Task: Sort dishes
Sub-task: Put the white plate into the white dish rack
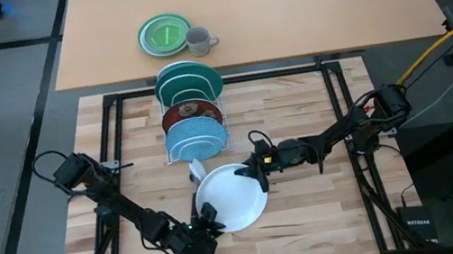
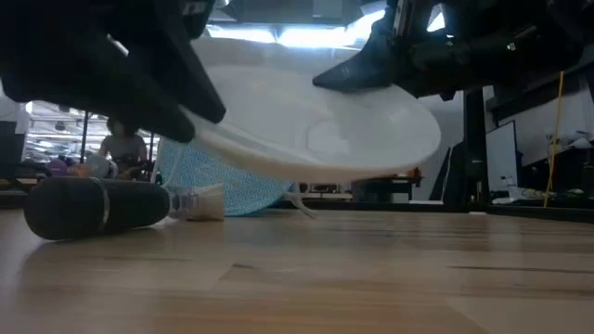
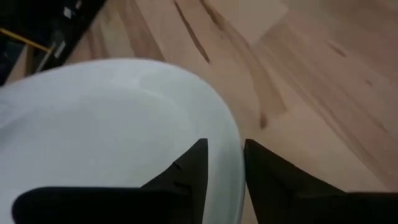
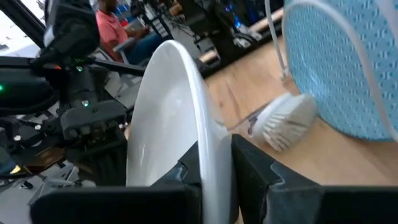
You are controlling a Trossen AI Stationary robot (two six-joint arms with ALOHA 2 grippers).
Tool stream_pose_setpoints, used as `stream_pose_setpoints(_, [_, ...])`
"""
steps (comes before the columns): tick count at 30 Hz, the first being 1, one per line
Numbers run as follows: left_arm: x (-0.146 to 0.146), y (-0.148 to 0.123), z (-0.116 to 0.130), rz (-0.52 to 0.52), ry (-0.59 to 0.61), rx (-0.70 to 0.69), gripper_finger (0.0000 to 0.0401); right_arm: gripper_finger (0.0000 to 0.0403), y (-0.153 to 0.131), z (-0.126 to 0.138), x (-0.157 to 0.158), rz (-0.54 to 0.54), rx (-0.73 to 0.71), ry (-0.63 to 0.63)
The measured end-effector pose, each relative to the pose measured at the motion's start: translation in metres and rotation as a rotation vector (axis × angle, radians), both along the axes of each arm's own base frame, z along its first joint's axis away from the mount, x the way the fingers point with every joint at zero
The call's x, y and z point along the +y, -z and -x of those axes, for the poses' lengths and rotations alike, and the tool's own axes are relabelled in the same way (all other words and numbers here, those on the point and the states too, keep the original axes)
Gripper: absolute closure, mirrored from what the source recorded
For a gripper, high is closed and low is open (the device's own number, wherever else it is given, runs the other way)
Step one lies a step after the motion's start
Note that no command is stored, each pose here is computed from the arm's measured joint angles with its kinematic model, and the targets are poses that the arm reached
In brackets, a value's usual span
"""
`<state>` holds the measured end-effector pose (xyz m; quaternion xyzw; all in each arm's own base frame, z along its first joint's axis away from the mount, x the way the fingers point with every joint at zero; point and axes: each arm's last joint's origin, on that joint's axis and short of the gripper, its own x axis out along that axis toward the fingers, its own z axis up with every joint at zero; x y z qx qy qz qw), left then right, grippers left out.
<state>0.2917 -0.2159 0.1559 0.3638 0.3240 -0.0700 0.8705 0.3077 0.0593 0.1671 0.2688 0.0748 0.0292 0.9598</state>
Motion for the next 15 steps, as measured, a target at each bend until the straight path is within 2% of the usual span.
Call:
stream_pose_setpoints(10, [0.0045, 0.0006, -0.0004, -0.092, 0.016, 0.020, 0.0315, 0.0350, -0.0019, -0.0004, -0.0014, 0.023, -0.022, 0.026])
stream_pose_setpoints(15, [0.0047, 0.0009, -0.0001, -0.054, -0.017, 0.016, 0.0315, 0.0350, -0.0007, -0.0002, -0.0019, 0.025, -0.006, 0.042])
